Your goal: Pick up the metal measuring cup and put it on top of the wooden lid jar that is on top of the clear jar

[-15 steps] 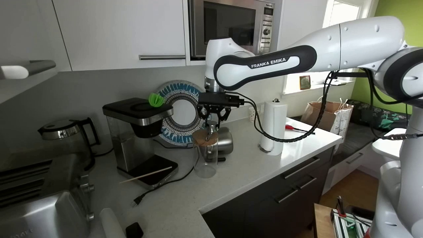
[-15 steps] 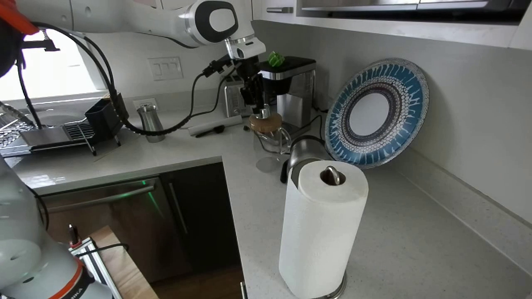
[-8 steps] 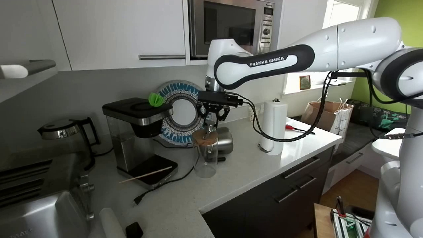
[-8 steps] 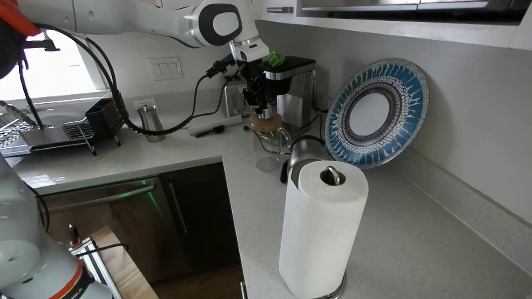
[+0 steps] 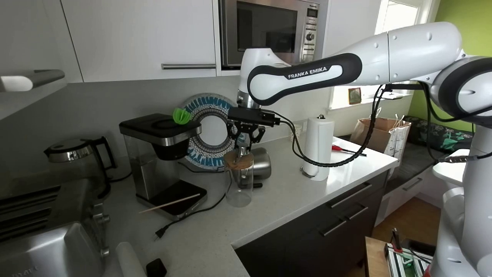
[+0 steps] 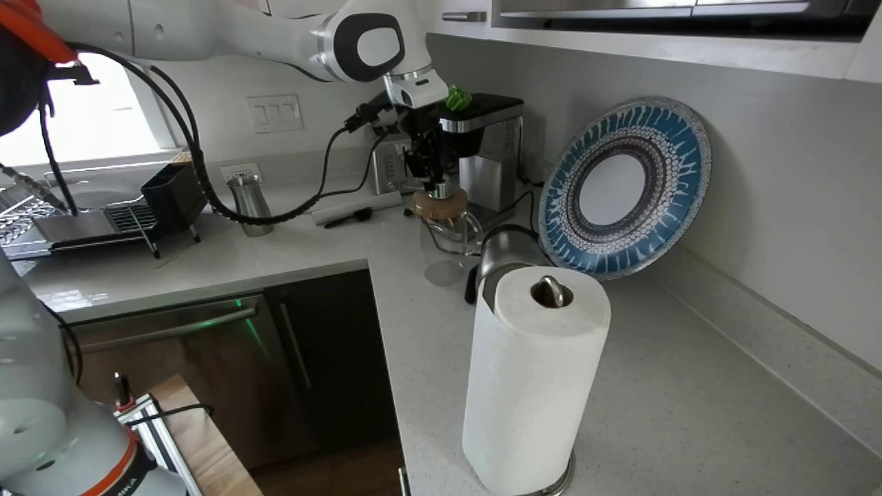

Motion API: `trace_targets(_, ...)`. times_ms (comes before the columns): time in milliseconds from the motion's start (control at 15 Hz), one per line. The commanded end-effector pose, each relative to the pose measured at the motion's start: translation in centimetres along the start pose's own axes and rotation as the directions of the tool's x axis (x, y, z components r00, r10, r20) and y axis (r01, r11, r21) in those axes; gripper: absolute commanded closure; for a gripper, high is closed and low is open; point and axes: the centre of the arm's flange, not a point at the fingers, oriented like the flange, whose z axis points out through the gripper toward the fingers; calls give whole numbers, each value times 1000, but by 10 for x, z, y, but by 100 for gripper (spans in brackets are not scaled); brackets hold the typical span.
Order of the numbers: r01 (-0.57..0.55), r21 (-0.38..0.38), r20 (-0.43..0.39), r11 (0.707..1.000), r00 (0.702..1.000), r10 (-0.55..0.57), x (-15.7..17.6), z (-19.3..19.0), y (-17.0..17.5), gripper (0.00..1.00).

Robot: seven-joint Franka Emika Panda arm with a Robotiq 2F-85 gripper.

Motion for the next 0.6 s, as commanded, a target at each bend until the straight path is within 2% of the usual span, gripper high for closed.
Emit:
trace_targets(0,-18,21,15,1000,1000,18,4,3,-2,21)
trace_targets(200,-11,28,13,1000,1000,11,2,1,-3,1)
trace_targets(400,17,46,1,999,1000,-17,-6,-10,-6,0)
trace_targets(533,83,62,-10,995,997,-82,-25,-23,-15,0)
